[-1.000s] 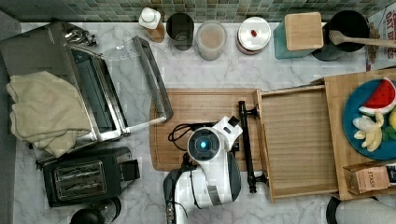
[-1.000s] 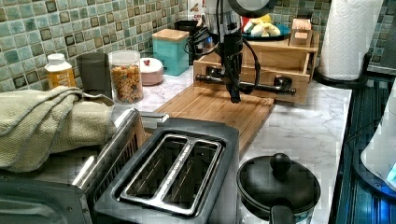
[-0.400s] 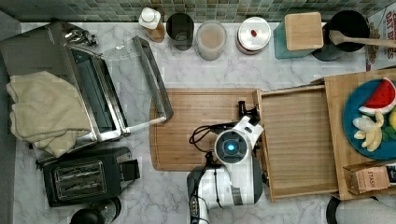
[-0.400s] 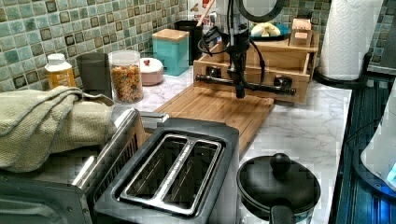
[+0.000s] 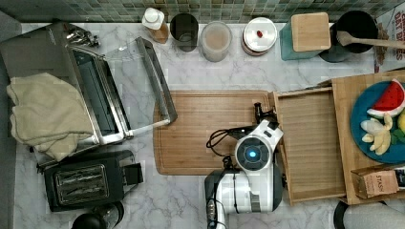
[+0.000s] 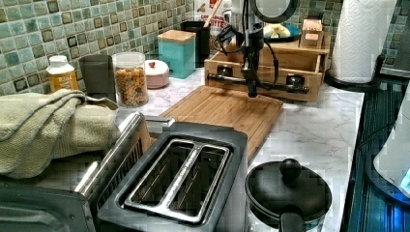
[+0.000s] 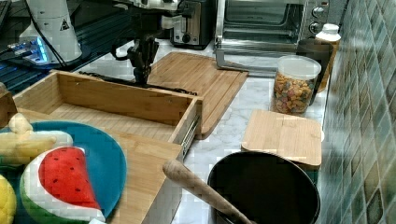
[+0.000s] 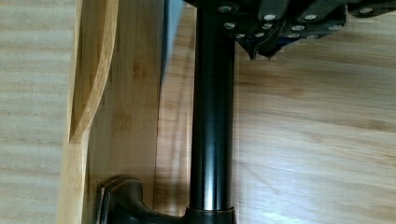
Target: Close the drawer.
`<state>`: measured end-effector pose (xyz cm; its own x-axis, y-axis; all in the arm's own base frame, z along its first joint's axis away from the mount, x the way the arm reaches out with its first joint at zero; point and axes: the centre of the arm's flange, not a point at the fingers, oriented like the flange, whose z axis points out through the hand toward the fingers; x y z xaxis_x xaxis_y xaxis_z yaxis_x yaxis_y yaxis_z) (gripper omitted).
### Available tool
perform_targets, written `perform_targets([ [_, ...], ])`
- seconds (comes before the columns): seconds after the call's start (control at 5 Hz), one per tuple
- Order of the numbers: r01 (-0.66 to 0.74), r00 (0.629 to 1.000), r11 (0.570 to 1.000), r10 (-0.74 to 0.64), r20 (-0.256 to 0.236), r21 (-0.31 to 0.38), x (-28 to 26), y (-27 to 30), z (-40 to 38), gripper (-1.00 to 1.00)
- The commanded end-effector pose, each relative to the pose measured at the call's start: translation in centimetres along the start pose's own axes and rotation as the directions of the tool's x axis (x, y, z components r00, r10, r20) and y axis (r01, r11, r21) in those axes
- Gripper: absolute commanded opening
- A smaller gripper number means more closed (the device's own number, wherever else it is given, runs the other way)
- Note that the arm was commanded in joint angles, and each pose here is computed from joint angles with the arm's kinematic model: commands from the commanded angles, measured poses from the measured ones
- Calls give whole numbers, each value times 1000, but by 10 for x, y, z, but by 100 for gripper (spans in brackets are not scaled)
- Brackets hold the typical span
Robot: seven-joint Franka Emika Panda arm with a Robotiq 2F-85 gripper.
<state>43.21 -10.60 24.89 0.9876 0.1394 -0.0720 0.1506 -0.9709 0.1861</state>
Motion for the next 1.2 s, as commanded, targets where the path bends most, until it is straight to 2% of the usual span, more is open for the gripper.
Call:
perform_targets([
  [0.2, -151, 982, 986, 141, -125, -73, 3, 250, -32, -100],
  [0.4, -142, 978, 988, 131, -160, -66, -3, 290, -22, -100],
  [0.6, -181, 972, 982, 170, -162, -51, -12, 317, -22, -100],
  [0.8, -243, 962, 968, 234, -142, -54, -22, 302, -22, -100],
  [1.2, -244, 962, 968, 234, -142, -54, -22, 302, -22, -100],
])
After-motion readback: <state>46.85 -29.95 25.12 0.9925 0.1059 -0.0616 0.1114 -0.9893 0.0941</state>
